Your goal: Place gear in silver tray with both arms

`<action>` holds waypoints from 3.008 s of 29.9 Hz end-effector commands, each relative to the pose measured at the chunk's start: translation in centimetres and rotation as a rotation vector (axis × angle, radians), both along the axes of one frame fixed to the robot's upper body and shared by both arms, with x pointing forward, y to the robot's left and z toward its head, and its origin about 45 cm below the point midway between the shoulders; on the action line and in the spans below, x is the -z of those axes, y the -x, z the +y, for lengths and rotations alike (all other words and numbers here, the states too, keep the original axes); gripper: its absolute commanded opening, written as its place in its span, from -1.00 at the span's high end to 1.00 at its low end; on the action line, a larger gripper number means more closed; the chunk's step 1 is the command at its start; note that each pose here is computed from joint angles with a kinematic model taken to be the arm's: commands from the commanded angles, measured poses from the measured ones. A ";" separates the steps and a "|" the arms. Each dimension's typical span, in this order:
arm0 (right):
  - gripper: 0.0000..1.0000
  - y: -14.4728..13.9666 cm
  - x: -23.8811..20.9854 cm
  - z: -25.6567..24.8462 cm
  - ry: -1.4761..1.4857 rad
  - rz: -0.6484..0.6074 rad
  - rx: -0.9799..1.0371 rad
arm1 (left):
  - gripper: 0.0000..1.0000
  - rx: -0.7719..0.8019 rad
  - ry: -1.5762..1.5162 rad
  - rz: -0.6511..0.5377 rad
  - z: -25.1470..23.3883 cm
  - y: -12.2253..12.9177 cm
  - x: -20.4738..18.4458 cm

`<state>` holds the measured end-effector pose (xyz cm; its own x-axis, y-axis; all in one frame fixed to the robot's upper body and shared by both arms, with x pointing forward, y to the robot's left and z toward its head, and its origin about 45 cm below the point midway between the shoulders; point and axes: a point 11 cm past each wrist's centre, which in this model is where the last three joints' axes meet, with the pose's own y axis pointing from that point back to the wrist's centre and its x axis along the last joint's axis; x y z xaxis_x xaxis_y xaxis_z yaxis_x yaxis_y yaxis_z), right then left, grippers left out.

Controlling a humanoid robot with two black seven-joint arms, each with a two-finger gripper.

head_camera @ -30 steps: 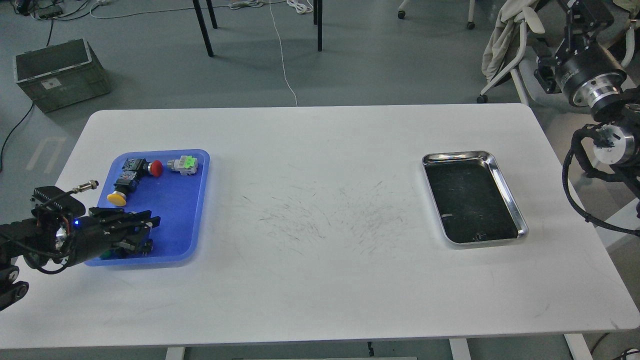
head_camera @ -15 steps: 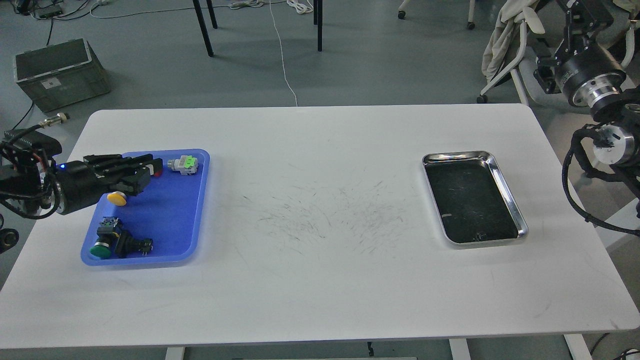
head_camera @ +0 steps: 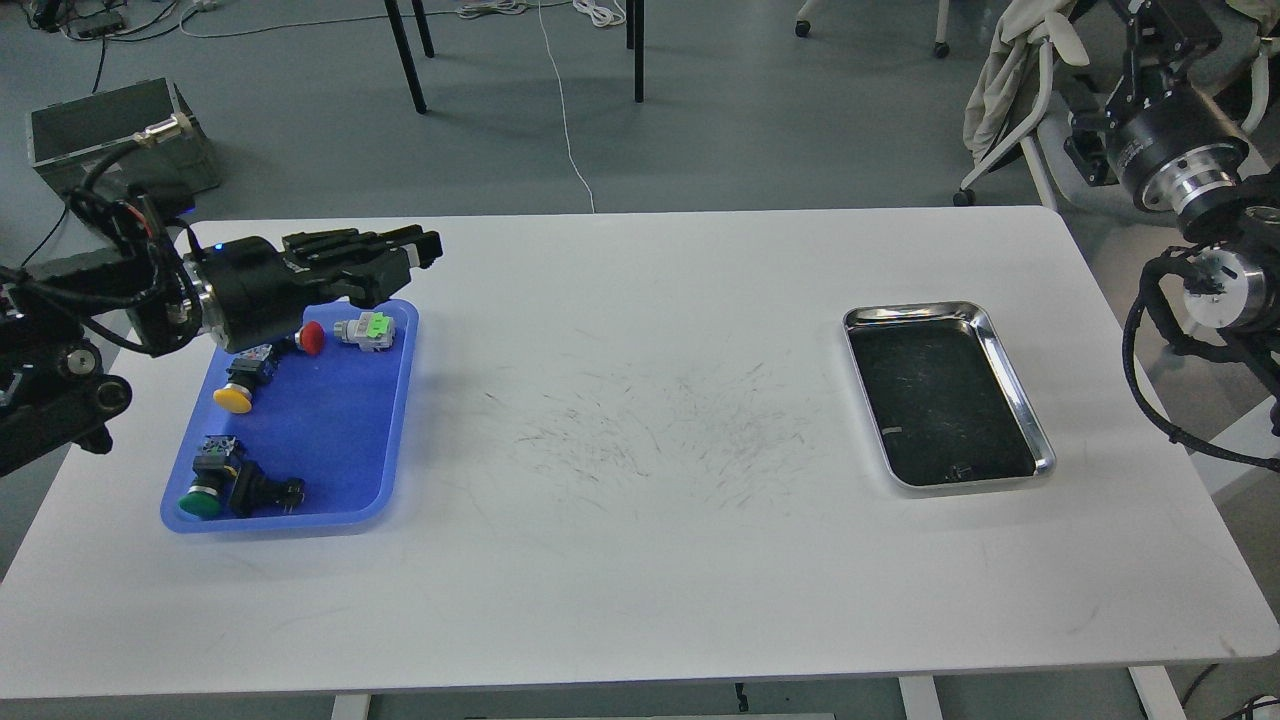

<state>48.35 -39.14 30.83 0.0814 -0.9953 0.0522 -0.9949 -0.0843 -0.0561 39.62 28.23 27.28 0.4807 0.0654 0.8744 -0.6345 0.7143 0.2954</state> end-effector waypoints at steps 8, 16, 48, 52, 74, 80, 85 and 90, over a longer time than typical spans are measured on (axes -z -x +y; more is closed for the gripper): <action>-0.86 -0.2 -0.5 -0.1 0.041 0.007 -0.008 | 0.76 0.215 0.004 0.053 -12.1 -0.8 4.0; -0.86 -0.3 -0.8 0.0 0.054 0.004 -0.013 | 0.82 0.299 0.006 0.095 -18.7 -0.1 7.0; -0.86 -0.9 -1.8 -0.1 0.169 0.016 -0.028 | 0.80 0.188 -0.067 0.177 -20.5 0.8 15.8; -0.86 -1.2 -2.4 0.0 0.194 0.012 -0.030 | 0.80 0.222 -0.067 0.171 -21.2 1.7 16.1; -0.86 -1.3 -2.7 0.3 0.198 0.006 -0.038 | 0.70 0.279 -0.046 0.195 -22.3 4.4 17.5; -0.86 -1.3 -2.5 0.2 0.209 0.013 -0.040 | 0.45 0.270 -0.030 0.207 -22.4 4.4 17.5; -0.86 -1.2 -2.3 0.3 0.216 0.020 -0.043 | 0.22 0.267 -0.027 0.209 -22.4 4.4 17.4; -0.86 -1.2 -2.3 0.4 0.216 0.019 -0.044 | 0.09 0.253 -0.006 0.220 -22.5 4.3 17.3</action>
<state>49.56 -38.86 33.06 0.1270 -0.9567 0.2619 -0.9908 -0.1348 -0.0119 35.24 5.78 9.90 0.6524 -0.0969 0.7517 -0.3535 0.8384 0.4149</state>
